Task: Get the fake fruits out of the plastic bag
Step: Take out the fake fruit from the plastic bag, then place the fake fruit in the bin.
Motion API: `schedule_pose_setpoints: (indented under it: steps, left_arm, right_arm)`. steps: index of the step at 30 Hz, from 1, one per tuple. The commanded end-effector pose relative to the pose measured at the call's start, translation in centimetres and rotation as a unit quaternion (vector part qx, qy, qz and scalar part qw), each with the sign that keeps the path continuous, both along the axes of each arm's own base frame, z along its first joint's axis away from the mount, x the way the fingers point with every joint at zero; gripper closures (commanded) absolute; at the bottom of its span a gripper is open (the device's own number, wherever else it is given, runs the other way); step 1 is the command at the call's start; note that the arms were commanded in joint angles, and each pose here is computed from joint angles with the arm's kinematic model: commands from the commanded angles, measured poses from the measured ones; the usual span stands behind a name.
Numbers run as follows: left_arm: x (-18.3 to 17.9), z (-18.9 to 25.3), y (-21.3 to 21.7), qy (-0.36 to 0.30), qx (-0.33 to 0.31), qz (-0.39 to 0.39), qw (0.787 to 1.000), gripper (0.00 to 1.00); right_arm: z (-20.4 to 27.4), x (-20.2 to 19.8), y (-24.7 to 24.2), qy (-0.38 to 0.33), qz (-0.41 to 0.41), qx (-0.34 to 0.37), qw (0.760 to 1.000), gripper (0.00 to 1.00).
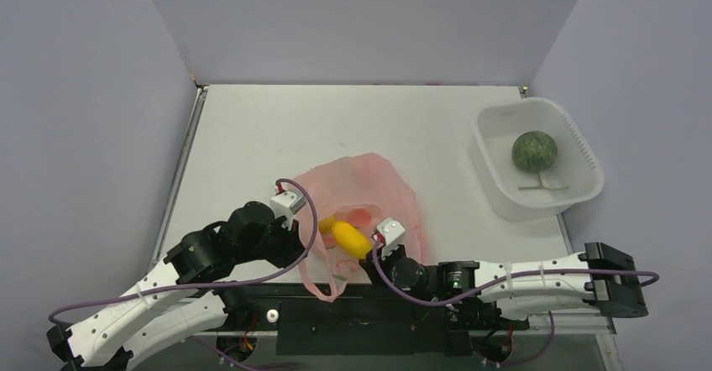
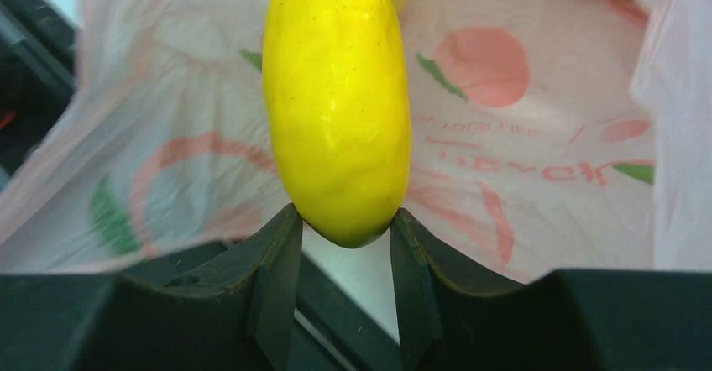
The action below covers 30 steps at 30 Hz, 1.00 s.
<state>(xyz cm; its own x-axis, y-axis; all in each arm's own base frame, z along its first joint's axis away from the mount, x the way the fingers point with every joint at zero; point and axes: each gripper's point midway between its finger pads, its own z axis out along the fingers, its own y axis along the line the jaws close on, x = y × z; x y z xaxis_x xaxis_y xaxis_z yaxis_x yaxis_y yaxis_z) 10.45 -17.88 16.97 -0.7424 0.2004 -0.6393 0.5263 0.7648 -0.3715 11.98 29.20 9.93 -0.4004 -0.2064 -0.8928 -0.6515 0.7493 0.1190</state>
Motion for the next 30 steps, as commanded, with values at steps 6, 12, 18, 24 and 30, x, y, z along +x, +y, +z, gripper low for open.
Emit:
schedule_pose_setpoints:
  steps: [6,12,18,24,30]
  left_arm:
    - [0.6,0.7,-0.3,-0.013,-0.011,0.01,1.0,1.0]
    - [0.6,0.6,-0.3,-0.012,-0.008,0.012,1.0,1.0]
    - [0.6,0.4,-0.4,-0.008,-0.004,0.009,1.0,1.0]
    - [0.6,0.2,-0.4,-0.004,0.0,0.009,1.0,1.0]
    - [0.5,0.5,-0.4,-0.009,-0.008,0.007,1.0,1.0]
  right_arm:
    - [9.0,-2.9,-2.6,-0.011,0.054,0.091,0.994,1.0]
    - [15.4,-0.8,-5.7,-0.062,0.0,0.141,0.988,1.0]
    - [18.2,3.9,-9.2,-0.117,-0.153,0.114,0.975,1.0]
    - [16.7,9.5,-10.4,-0.084,-0.245,0.084,0.962,1.0]
    - [15.3,13.6,-14.0,-0.039,-0.329,0.1,0.938,1.0]
